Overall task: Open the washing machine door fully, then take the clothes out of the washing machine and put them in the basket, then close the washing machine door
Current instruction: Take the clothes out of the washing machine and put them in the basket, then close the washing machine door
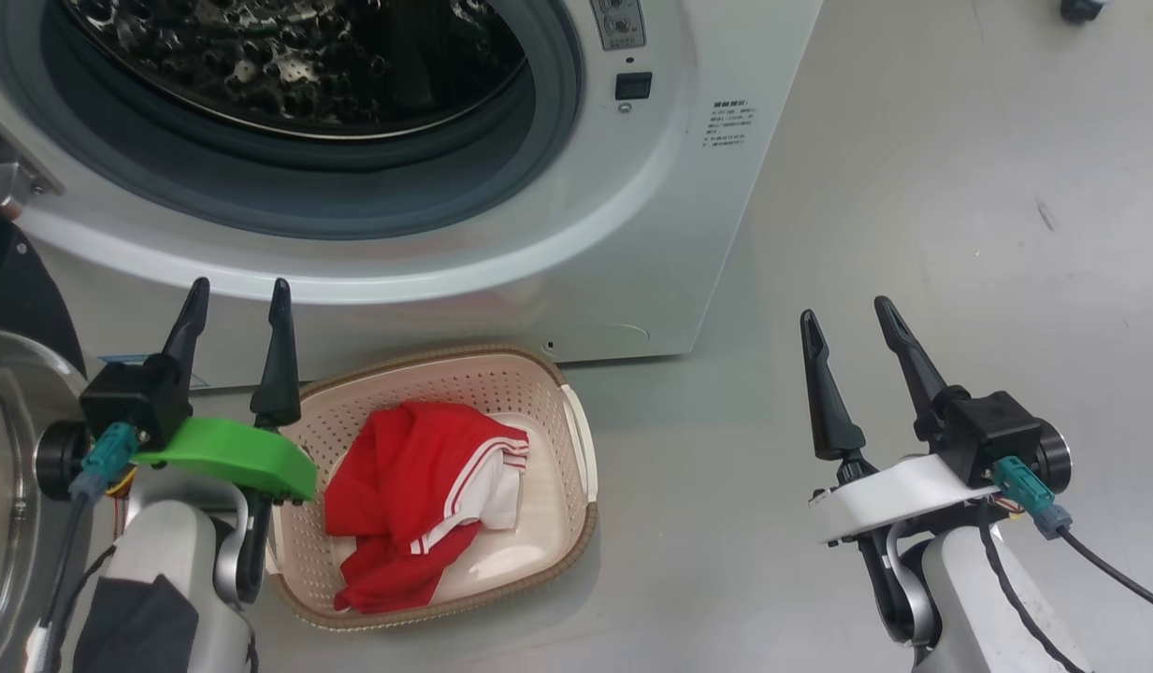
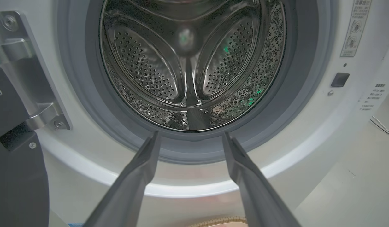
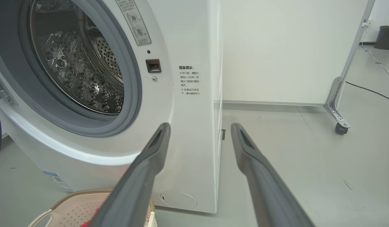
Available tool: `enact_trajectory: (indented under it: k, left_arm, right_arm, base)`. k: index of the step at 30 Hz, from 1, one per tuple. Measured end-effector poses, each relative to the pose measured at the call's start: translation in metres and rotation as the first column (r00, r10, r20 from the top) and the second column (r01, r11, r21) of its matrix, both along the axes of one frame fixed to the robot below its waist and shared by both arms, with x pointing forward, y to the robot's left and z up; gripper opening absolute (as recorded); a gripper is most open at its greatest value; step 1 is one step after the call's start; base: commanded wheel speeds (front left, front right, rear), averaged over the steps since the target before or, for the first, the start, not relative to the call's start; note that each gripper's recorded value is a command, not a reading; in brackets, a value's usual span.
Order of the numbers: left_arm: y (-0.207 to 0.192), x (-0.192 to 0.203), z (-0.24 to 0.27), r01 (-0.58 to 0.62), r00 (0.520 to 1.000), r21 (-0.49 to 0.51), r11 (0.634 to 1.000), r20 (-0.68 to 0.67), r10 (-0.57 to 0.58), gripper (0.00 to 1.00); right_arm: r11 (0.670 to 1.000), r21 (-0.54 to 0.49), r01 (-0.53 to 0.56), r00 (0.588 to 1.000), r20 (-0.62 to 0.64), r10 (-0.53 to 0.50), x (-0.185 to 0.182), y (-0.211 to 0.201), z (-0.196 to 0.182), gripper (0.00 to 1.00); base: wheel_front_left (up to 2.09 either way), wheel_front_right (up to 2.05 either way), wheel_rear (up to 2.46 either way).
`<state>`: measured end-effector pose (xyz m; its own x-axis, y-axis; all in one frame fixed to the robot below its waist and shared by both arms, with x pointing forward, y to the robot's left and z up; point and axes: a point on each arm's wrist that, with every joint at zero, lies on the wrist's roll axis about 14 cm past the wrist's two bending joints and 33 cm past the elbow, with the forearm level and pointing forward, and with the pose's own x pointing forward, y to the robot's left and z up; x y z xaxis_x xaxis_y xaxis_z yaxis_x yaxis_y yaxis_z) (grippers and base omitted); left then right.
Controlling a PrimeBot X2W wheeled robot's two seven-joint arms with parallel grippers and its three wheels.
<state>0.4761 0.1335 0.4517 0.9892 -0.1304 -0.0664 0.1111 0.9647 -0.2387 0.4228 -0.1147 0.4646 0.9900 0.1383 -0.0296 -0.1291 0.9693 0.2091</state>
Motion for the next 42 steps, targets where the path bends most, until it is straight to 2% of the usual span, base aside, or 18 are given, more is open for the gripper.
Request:
enact_trajectory:
  k: [13,25,42]
  left_arm:
    - [0.017,-0.059,0.013,-0.061,0.998,0.019,0.998,0.019,0.06,1.0]
    - [0.011,-0.096,0.021,-0.047,0.999,0.043,0.998,0.019,0.046,1.0]
    - [0.005,-0.112,0.031,-0.036,0.999,0.047,0.998,0.014,0.035,1.0]
  right_arm:
    - [1.0,0.005,-0.001,0.999,0.037,0.001,-0.031,-0.001,0.019,1.0]
    - [1.0,0.008,0.021,0.999,0.048,-0.021,-0.056,-0.007,0.024,1.0]
    - [0.999,0.013,0.035,0.998,0.049,-0.035,-0.063,-0.011,0.025,1.0]
  base:
    - [0.0,0.0,0.0]
    - [0.0,0.0,0.0]
    - [0.0,0.0,0.0]
